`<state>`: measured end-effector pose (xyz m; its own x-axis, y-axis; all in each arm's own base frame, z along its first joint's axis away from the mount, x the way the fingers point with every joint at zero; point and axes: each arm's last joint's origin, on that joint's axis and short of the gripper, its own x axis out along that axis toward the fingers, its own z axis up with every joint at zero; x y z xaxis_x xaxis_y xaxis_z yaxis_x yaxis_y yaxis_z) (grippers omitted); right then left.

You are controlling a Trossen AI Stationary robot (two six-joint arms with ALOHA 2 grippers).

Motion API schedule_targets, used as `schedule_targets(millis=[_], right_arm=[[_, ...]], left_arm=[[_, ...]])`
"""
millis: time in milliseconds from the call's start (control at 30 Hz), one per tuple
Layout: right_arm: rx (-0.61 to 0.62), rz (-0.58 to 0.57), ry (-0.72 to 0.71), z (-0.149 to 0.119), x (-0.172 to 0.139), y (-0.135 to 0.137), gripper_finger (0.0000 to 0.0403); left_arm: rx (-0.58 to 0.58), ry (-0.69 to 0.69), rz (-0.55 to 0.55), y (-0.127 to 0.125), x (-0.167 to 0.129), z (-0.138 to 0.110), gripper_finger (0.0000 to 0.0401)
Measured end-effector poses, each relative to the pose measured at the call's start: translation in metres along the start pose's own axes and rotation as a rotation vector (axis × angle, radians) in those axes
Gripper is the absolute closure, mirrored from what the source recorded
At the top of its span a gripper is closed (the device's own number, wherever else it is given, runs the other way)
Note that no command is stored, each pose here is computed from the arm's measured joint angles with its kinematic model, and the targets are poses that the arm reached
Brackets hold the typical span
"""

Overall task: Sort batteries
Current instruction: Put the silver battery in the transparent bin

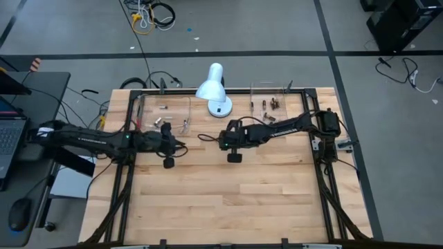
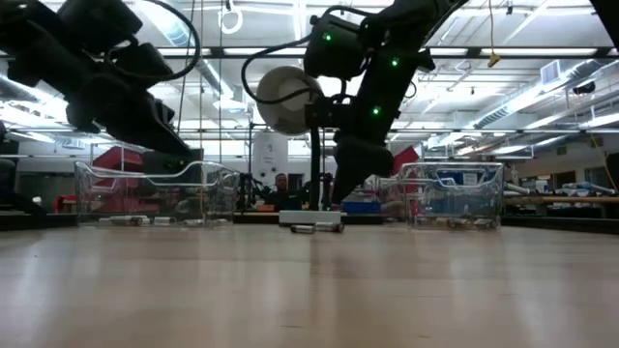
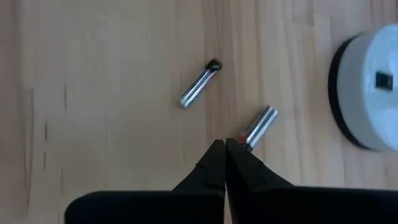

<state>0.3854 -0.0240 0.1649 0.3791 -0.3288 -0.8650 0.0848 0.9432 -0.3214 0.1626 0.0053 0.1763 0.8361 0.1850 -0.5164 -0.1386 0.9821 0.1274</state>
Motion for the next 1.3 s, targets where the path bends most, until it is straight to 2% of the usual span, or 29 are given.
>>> schedule_targets(millis=[133,333,500,733,900,1067,1133,1300], right_arm=[[0.025,0.032,-0.084,0.002,0.005,0.002,0.0403],[0.056,0.11,-0.273,0.017,0.006,0.005,0.0402],[0.05,0.113,-0.318,0.021,0.009,0.015,0.0371],[0.118,0.131,-0.337,0.023,0.025,0.036,0.0297],[0.183,0.13,-0.334,0.022,0.034,0.042,0.0262],[0.232,0.14,-0.323,0.02,0.043,0.044,0.025],[0.255,0.15,-0.362,0.023,0.048,0.046,0.025],[0.288,0.167,-0.36,0.021,0.062,0.056,0.0255]], left_arm=[[0.045,-0.018,0.073,-0.007,-0.003,0.011,0.0374],[0.094,-0.051,0.108,-0.011,-0.014,0.037,0.0382],[0.111,-0.041,0.17,-0.01,-0.024,0.053,0.0382],[0.106,-0.066,0.149,-0.014,-0.028,0.06,0.0382],[0.09,-0.05,0.127,-0.017,-0.029,0.057,0.0382],[0.044,-0.073,0.102,-0.022,-0.03,0.059,0.0382],[0.004,-0.114,0.088,-0.024,-0.031,0.062,0.0382],[-0.053,-0.167,0.042,-0.031,-0.034,0.067,0.0382]])
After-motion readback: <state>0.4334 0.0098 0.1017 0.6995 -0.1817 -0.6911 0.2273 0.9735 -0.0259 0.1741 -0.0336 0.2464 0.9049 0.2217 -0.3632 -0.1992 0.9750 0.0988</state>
